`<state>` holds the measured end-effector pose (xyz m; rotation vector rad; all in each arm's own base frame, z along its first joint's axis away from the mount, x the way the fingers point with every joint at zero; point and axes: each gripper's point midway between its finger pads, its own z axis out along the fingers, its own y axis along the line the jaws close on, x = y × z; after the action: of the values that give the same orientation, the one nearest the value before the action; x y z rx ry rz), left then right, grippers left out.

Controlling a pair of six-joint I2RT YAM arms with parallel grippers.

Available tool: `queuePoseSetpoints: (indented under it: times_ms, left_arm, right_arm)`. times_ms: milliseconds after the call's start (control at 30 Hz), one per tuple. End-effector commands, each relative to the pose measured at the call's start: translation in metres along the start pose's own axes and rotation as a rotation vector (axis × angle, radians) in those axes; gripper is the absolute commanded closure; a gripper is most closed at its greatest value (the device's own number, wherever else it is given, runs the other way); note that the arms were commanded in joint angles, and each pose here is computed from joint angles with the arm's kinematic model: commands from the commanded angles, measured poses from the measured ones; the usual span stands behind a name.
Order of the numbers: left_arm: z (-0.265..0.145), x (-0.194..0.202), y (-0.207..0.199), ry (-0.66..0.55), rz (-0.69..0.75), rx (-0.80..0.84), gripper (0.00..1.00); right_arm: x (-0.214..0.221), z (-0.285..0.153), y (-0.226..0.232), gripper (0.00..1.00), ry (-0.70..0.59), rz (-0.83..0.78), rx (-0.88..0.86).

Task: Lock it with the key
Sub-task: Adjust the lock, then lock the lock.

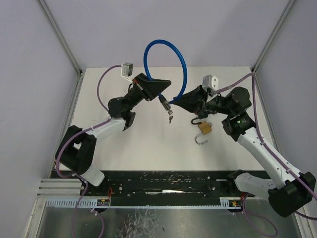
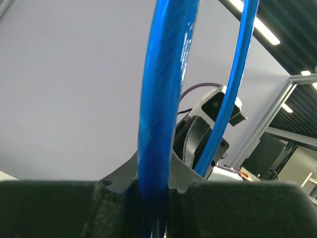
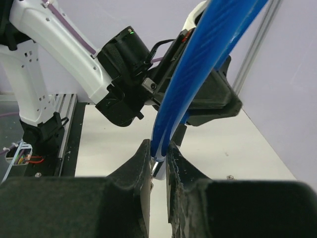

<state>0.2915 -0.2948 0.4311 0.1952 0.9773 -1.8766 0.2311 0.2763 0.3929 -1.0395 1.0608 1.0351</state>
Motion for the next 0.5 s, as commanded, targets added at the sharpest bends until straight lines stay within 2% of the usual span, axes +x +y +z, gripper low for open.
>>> queuePoseSetpoints:
  times_ms: [0,100,200,367,467]
  left_arm:
    - [0.015,-0.016,-0.035,-0.091,0.002,0.1,1.0]
    - [0.016,-0.018,-0.032,-0.091,0.025,0.064,1.0]
    - [0.018,-0.019,-0.029,-0.083,0.064,0.013,1.0]
    - [0.018,-0.012,-0.003,-0.047,0.12,-0.16,1.0]
    - [0.02,-0.006,0.006,-0.025,0.126,-0.226,1.0]
  right_arm:
    - [0.017,0.004,0.011,1.0,0.031,-0.07,-0.071]
    - [0.023,0.0,-0.005,1.0,0.07,-0.172,-0.003]
    - [0.018,-0.003,-0.024,1.0,0.081,-0.208,0.059]
    - [0.005,-0.009,-0.058,1.0,0.085,-0.312,0.197]
    - [0.006,-0.009,-0.061,1.0,0.11,-0.344,0.183]
